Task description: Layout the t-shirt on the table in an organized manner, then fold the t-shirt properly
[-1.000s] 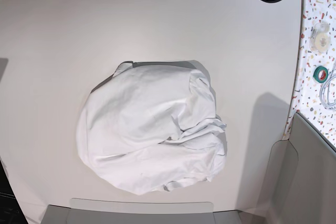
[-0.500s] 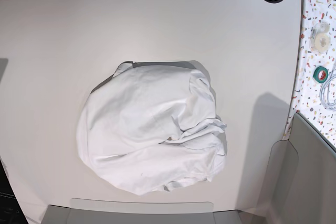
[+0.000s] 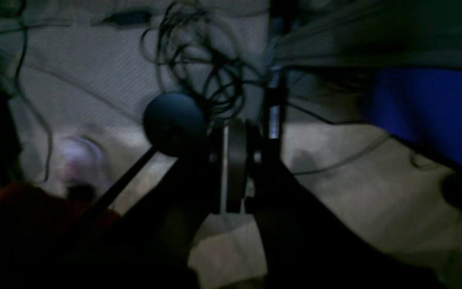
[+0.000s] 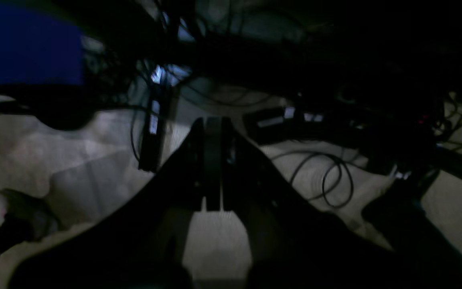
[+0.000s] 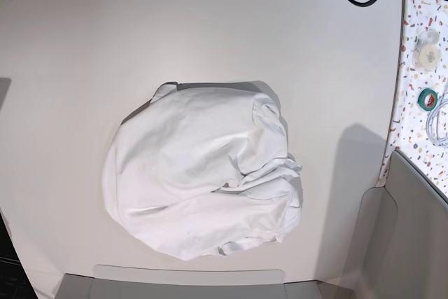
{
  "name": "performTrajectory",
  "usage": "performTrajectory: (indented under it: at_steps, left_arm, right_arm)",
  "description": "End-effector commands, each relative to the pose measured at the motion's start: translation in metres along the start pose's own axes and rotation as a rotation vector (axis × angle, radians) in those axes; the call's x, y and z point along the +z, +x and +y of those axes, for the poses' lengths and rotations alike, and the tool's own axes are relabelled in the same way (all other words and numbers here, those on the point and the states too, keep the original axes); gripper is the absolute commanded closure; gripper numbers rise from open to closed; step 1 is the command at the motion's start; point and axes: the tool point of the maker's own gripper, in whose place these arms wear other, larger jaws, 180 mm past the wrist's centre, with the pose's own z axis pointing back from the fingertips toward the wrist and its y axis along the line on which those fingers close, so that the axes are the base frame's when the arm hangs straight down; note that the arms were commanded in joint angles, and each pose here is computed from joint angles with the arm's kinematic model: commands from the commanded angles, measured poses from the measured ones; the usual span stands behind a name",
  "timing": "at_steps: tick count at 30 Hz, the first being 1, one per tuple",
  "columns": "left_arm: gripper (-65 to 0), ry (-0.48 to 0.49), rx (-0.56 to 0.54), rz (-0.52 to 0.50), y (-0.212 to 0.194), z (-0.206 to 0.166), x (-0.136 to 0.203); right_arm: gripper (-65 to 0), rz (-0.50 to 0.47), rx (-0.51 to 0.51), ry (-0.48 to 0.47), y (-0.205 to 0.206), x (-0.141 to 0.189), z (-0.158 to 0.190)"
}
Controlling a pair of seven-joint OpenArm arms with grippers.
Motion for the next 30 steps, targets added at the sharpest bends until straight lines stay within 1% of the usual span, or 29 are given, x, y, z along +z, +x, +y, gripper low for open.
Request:
performTrajectory:
  at_steps: [1,5,9,10,12,15,19,25,28,30]
  left_arm:
    - [0.0,-0.018,-0.016,-0.010,-0.004,-0.005,0.016]
    - [0.0,-0.065,-0.056,-0.047,0.006,-0.015,0.050]
    - [0.0,-0.074,-0.072,-0.083,0.018,-0.015,0.076]
    - [0.0,-0.072,-0.072,-0.089,0.021,-0.014,0.082]
    - [0.0,-0.075,-0.079,-0.101,0.027,-0.013,0.094]
    - [0.0,-0.087,-0.139,-0.126,0.039,-0.004,0.107]
    - [0.0,-0.097,-0.179,-0.209,0.072,-0.001,0.113]
    - [0.0,-0.107,-0.194,-0.315,0.112,-0.008,0.124]
    - [0.0,-0.109,-0.195,-0.350,0.125,-0.009,0.129]
    - [0.0,-0.107,-0.198,-0.400,0.143,-0.010,0.127]
  right_arm:
    - [0.0,0.004,0.011,0.009,-0.008,0.014,0.000]
    - [0.0,-0.025,0.022,0.022,0.001,0.039,0.002]
    - [0.0,-0.078,0.040,0.026,0.022,0.062,-0.003]
    - [0.0,-0.094,0.050,0.018,0.029,0.067,-0.009]
    - [0.0,-0.119,0.064,-0.026,0.040,0.079,-0.023]
    - [0.0,-0.162,0.079,-0.095,0.058,0.094,-0.043]
    - [0.0,-0.248,0.132,-0.156,0.093,0.106,-0.070]
    - [0.0,-0.335,0.188,-0.296,0.130,0.120,-0.124]
    - [0.0,-0.400,0.213,-0.380,0.156,0.128,-0.151]
    - [0.0,-0.447,0.231,-0.443,0.174,0.133,-0.170]
